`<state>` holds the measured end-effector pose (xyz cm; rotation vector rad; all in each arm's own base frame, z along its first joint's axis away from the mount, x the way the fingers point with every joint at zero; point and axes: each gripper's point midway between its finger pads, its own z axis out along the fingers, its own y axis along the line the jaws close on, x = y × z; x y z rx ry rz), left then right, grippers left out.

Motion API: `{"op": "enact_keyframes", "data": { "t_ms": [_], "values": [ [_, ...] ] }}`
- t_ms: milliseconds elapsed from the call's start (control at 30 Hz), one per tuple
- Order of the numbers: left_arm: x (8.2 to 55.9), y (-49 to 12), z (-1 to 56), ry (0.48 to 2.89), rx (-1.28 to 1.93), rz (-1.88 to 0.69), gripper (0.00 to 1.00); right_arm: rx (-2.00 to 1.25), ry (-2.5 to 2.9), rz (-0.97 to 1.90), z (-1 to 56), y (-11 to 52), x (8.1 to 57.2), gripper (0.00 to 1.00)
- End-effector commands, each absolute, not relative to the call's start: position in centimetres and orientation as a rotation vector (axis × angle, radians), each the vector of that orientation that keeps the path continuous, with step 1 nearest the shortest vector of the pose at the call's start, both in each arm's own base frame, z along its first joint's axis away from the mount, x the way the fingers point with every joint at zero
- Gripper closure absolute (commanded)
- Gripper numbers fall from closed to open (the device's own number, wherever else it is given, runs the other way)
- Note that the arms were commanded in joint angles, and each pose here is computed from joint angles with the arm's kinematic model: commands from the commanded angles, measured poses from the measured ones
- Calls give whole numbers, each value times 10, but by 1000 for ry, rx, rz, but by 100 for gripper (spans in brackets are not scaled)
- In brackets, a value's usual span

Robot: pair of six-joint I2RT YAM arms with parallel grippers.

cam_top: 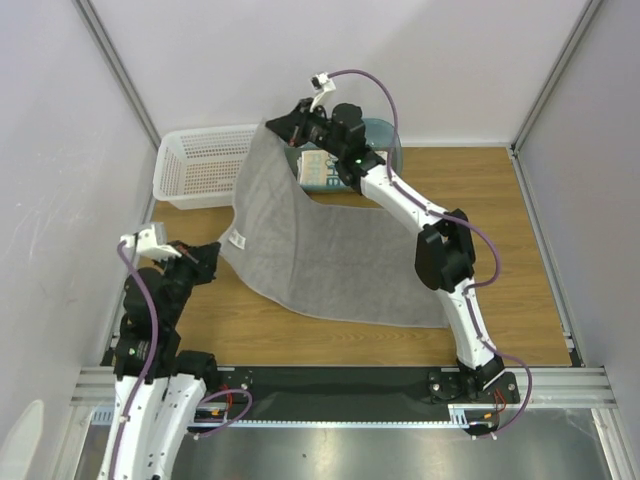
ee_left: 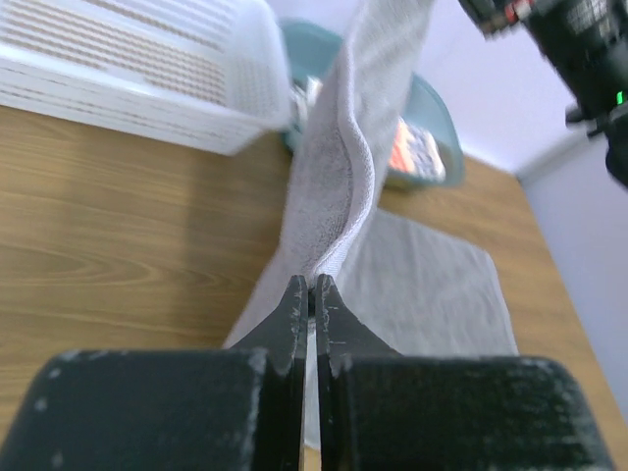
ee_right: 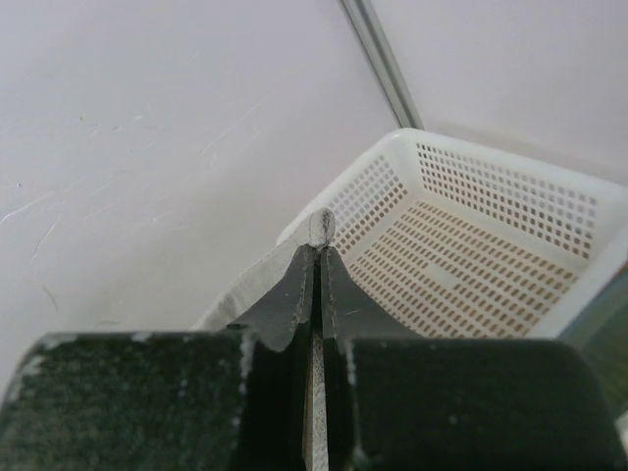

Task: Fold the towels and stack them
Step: Fold the towel

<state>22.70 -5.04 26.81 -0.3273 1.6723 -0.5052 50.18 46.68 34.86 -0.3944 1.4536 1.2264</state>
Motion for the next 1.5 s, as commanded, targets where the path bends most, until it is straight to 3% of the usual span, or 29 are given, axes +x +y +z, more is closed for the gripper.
{"op": "enact_keyframes", "data": {
  "t_ms": [0,400,700,967,1467],
  "values": [
    [231,-77,302,1627,-176,-588,100,-448,1350,1208,393,443,487,100],
    [225,-169,319,1704,16,-673,100,-458,1445,1175,373,391,494,100],
    [188,-277,322,1724,269,-771,100,-452,1464,1101,375,324,493,100],
    [154,-358,304,1740,438,-861,100,-421,1527,1180,340,269,487,100],
    [140,-430,290,1756,606,-937,100,-437,1629,1060,294,184,490,100]
  ]
}}
